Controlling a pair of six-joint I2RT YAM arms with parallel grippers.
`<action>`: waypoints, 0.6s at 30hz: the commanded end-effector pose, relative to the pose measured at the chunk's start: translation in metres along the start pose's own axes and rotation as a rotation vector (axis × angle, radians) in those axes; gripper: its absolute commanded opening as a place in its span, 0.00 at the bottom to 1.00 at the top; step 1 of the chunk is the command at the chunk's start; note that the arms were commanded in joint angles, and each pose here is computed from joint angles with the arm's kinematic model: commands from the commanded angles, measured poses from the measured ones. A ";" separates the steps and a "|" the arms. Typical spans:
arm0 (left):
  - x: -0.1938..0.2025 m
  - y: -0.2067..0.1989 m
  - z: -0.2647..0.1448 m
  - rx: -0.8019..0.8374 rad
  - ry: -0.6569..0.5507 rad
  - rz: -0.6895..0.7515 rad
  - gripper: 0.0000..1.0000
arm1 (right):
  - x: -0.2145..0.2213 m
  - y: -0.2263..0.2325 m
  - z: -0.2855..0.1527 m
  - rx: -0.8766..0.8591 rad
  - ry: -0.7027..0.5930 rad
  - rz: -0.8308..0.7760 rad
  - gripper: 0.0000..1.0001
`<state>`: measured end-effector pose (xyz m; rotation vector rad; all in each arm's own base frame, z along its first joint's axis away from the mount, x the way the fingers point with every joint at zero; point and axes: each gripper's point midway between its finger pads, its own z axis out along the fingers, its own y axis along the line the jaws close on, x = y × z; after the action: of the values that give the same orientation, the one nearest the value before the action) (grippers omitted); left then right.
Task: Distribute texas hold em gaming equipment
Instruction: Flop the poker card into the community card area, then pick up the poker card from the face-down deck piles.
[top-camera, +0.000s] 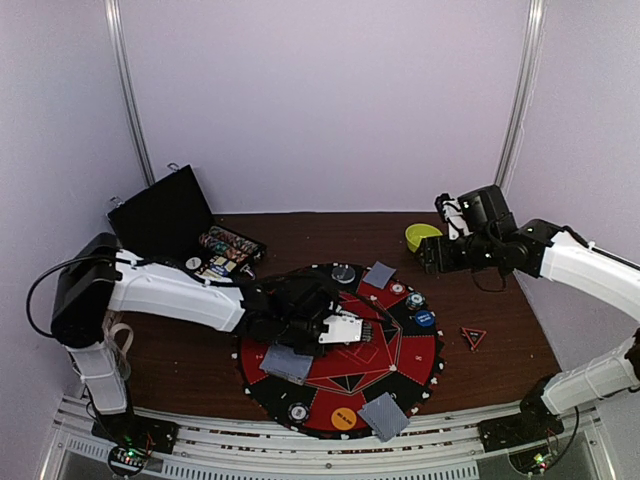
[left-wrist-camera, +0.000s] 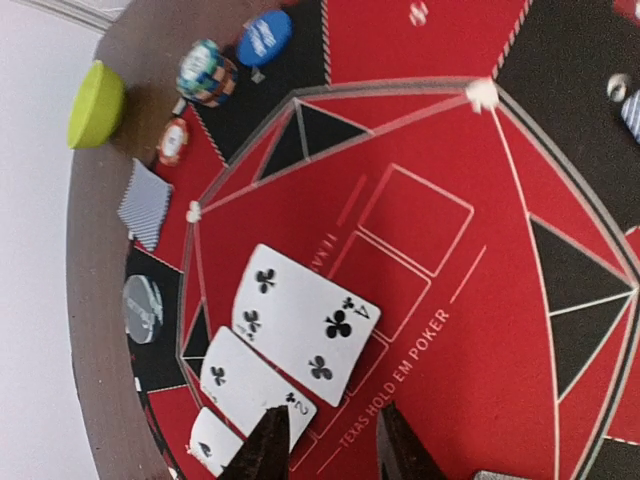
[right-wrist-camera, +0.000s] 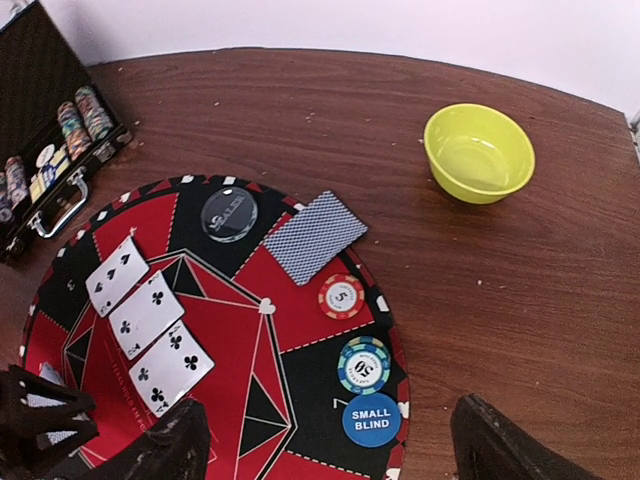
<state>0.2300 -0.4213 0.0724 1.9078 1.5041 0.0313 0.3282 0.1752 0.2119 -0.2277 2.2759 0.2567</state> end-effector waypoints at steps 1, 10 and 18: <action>-0.026 0.040 -0.048 -0.016 -0.177 -0.310 0.31 | 0.004 0.044 0.004 -0.241 0.056 -0.029 0.81; 0.092 0.053 -0.098 0.033 -0.114 -1.083 0.53 | 0.044 0.115 0.025 -0.380 0.166 0.012 0.78; 0.138 0.007 -0.094 0.139 -0.137 -1.353 0.78 | 0.105 0.211 0.046 -0.460 0.307 -0.086 0.81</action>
<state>0.2535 -0.2473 0.0993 0.7578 2.3517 -0.5567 0.2550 0.3426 0.1306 -0.6128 2.4692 0.6833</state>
